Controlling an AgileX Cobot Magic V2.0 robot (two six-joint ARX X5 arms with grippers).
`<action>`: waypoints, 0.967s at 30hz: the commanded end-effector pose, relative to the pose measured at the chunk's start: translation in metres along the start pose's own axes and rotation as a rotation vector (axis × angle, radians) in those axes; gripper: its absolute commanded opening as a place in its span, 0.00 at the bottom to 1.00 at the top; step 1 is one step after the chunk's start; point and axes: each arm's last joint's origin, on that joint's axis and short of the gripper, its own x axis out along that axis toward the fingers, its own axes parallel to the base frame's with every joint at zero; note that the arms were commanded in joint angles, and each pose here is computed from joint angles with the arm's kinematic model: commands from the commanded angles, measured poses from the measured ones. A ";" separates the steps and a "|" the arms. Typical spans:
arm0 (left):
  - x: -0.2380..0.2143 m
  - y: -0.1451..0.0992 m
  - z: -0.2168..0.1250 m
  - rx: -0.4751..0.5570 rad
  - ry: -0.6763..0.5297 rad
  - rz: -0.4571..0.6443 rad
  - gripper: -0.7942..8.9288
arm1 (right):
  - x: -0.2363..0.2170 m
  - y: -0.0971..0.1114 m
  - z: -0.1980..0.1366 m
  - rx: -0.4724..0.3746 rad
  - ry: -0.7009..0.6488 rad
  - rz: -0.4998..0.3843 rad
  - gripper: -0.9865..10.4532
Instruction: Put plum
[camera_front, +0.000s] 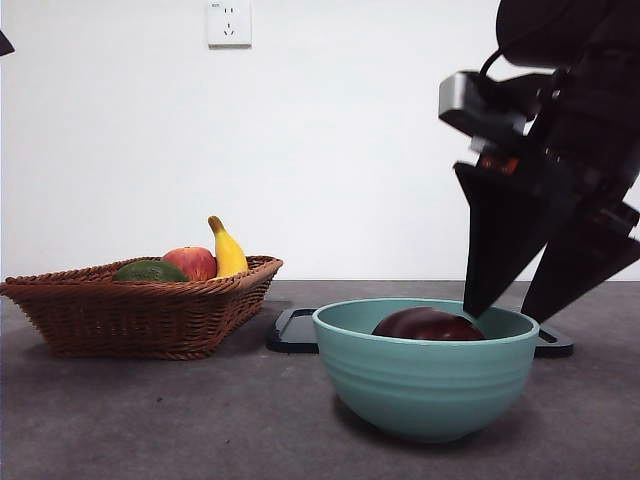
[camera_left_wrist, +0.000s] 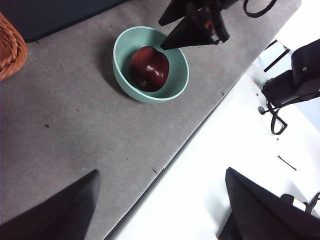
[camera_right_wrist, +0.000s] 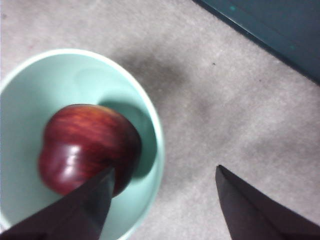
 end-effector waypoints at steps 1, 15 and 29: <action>0.000 -0.001 0.002 0.027 -0.005 -0.012 0.50 | 0.012 -0.002 0.001 0.020 0.033 -0.012 0.33; 0.000 -0.001 0.003 0.029 -0.008 -0.012 0.50 | 0.021 0.001 0.004 0.011 0.030 -0.007 0.09; 0.000 -0.001 0.003 0.031 -0.012 -0.011 0.50 | -0.022 0.014 0.037 0.021 -0.049 0.015 0.09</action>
